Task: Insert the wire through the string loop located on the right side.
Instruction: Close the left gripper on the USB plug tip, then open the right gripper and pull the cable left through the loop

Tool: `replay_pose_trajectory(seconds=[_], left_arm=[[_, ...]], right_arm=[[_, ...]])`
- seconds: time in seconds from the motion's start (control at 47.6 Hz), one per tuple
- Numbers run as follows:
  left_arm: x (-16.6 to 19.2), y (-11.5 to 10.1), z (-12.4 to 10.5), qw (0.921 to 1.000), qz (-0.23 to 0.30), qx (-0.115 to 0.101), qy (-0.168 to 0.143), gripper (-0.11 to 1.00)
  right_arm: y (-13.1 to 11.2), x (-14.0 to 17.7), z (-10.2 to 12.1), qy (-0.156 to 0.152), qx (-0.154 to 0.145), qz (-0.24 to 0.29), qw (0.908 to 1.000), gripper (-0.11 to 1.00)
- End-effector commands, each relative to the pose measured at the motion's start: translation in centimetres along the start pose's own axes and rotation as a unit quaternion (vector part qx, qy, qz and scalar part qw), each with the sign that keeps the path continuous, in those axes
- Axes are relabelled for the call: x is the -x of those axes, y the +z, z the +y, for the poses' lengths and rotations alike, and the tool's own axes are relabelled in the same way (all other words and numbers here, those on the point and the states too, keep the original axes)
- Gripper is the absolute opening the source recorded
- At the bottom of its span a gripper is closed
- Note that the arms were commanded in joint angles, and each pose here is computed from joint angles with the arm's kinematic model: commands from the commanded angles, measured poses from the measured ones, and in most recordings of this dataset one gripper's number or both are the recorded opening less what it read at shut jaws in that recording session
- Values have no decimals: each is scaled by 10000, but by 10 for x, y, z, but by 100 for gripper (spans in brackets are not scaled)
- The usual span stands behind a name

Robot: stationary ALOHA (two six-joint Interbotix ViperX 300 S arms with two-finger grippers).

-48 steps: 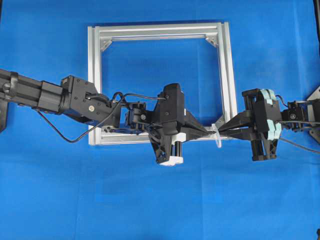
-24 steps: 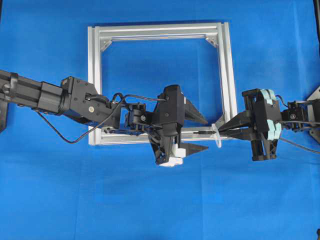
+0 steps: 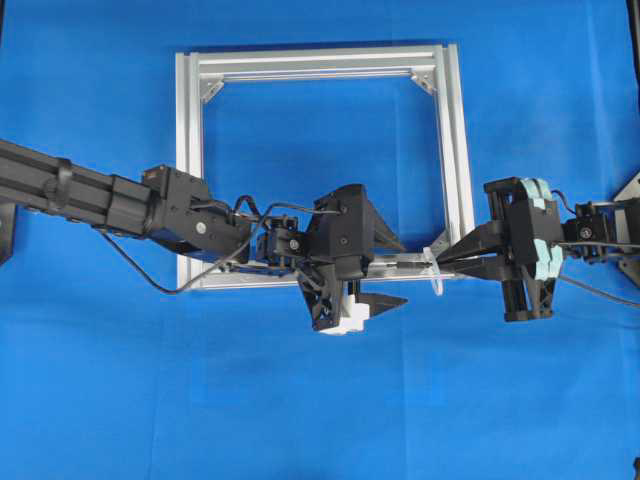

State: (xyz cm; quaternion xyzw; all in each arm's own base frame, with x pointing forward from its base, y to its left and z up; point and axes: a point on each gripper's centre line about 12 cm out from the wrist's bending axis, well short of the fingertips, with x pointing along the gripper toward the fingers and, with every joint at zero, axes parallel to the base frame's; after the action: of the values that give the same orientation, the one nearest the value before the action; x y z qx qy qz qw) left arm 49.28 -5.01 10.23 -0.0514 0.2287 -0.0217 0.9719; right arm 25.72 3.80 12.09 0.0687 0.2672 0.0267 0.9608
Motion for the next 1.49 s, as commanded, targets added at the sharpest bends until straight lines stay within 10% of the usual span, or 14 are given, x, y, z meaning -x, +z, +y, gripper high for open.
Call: replay_pose_trajectory(seconds=[0.0,0.946,1.261,1.472], left_arm=[[2,21,-2,9996,-282,4,-34,87],[3,20,-2,9996,-267,11,-32,83],[3,24,-2,9990,-450,4,-41,8],[4,23,-3,9991,-427,0,-46,8]], right_arm=[[5,0,2,28,6,-96,9999,-3],[6,-1,2,29,5,-96,9999,-3],[4,0,1,24,6,-51,10000,-3],[1,0,1,14,6,72,10000,-3]])
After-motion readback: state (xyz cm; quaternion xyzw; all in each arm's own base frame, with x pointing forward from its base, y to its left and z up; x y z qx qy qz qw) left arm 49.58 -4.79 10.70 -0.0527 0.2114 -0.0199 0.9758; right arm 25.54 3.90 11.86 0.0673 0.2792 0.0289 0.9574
